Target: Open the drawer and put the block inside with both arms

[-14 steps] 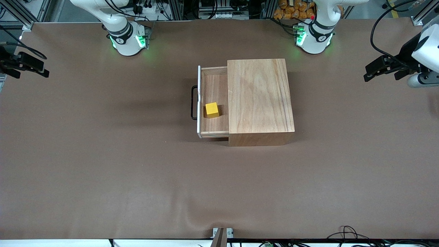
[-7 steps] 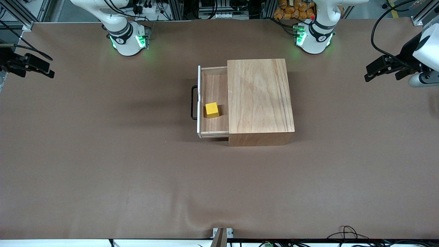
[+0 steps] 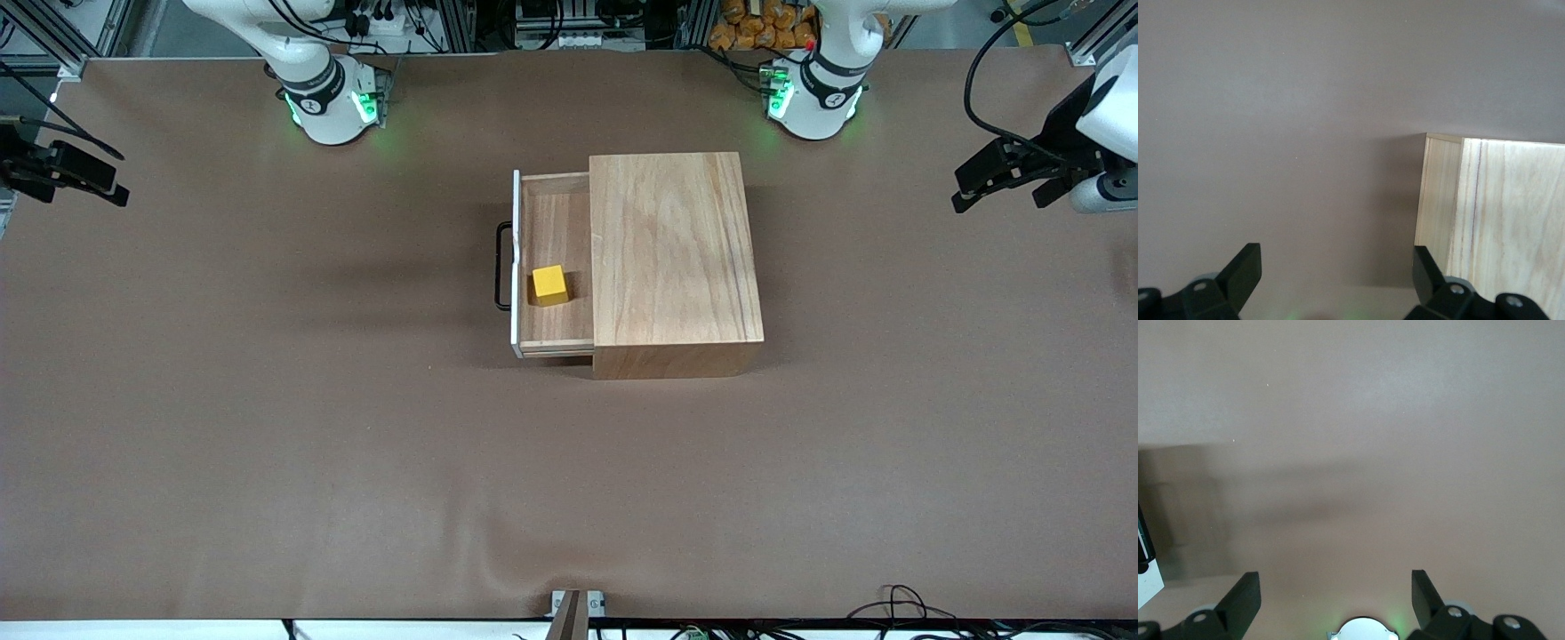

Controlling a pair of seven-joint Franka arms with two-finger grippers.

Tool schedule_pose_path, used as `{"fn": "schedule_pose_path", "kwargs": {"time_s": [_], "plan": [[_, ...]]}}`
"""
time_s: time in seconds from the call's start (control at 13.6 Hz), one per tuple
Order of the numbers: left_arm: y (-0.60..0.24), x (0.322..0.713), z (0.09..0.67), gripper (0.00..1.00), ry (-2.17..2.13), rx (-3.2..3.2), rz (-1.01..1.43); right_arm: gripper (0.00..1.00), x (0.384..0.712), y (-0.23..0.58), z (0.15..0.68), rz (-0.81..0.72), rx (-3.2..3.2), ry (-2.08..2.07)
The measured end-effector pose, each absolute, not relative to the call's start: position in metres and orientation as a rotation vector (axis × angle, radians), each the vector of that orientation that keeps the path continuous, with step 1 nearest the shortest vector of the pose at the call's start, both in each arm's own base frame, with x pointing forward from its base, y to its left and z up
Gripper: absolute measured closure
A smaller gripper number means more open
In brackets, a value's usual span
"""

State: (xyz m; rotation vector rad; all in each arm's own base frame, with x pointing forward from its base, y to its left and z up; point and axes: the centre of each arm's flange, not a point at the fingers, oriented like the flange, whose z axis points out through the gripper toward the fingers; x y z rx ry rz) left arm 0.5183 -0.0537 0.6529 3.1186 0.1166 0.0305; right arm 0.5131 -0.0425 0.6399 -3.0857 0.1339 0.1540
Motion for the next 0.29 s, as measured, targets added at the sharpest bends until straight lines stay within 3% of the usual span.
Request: {"fn": "schedule_pose_path", "kwargs": {"time_s": [0.29], "plan": [[-0.0538, 0.5195, 0.6562, 0.0, 0.117, 3.116, 0.056, 0.0, 0.5132, -0.0428, 0.6401, 0.152, -3.087, 0.13]]}}
